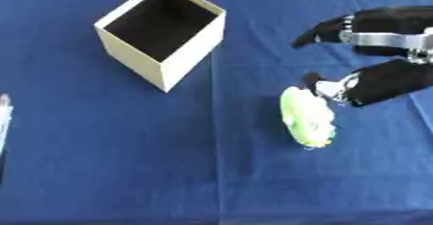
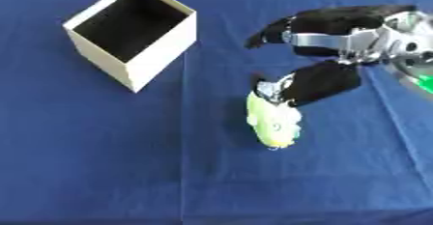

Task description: Pick up objects on the table and place them in the box.

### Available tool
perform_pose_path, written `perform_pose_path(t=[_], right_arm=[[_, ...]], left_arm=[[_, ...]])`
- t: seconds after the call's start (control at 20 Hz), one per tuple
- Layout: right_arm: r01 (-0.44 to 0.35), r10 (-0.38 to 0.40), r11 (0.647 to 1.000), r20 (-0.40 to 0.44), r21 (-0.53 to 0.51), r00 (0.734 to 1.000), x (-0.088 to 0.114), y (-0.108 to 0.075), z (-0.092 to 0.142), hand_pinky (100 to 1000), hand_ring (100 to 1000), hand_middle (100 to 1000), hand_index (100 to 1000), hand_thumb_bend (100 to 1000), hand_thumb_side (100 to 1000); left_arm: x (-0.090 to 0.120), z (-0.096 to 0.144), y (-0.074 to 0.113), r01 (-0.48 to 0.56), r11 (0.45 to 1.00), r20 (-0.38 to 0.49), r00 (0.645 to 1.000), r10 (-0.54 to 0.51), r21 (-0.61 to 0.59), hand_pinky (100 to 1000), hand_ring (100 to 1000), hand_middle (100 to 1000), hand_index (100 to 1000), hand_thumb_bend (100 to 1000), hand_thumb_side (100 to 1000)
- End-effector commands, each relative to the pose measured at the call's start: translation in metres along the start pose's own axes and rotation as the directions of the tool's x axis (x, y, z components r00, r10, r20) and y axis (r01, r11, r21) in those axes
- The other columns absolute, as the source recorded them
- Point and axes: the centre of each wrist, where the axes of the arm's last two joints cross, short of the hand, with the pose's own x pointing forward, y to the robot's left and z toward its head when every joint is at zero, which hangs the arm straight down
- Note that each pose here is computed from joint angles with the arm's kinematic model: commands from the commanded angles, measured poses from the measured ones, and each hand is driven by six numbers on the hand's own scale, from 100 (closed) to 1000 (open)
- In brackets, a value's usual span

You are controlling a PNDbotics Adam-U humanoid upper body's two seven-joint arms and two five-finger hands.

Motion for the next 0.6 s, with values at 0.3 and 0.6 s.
perform_pose_path(t=[0.3, 0.6], right_arm=[[-0.019, 0.024, 0.999, -0.106, 0.048, 0.994, 0.001, 0.012, -0.003, 962, 975, 937, 1000, 100, 918], [-0.038, 0.047, 0.997, -0.132, 0.072, 0.990, -0.003, 0.022, -0.005, 965, 973, 936, 1000, 122, 1000]], left_arm=[[0.007, -0.007, 0.000, -0.018, 1.000, 0.034, 0.999, 0.018, -0.004, 495, 613, 728, 873, 383, 715], [0.007, -0.006, -0.001, -0.024, 1.000, 0.030, 0.999, 0.024, -0.005, 495, 612, 728, 873, 381, 715]])
